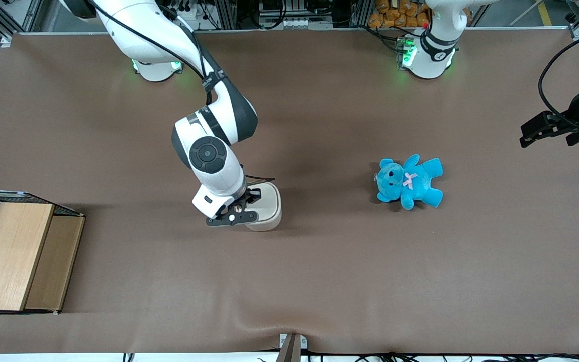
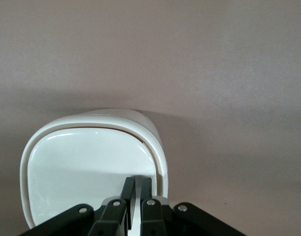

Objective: Open trash can with right arm
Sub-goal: 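Lower the right gripper and grasp the lid's edge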

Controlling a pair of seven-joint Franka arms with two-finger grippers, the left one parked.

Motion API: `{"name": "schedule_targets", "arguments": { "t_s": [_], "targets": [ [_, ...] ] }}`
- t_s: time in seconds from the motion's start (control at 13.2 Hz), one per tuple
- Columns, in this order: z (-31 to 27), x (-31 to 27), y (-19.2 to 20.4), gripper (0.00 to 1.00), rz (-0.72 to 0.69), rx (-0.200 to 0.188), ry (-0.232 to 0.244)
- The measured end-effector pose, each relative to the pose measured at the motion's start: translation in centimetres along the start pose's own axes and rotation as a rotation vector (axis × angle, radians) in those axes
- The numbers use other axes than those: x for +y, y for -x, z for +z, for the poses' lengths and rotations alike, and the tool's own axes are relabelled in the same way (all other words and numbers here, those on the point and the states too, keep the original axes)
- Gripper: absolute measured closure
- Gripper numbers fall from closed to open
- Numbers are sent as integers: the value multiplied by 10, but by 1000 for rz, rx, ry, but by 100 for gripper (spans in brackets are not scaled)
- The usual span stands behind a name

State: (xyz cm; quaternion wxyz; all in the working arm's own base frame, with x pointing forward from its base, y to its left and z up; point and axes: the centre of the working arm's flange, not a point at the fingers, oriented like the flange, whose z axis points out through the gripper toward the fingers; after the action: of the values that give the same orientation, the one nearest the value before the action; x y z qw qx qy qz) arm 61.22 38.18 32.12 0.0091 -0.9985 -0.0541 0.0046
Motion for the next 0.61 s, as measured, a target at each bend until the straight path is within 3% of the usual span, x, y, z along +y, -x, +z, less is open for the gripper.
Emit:
{"name": "schedule_targets", "arguments": {
  "t_s": [0.61],
  "targets": [
    [4, -2, -1, 86, -2, 4, -1]
  ]
}}
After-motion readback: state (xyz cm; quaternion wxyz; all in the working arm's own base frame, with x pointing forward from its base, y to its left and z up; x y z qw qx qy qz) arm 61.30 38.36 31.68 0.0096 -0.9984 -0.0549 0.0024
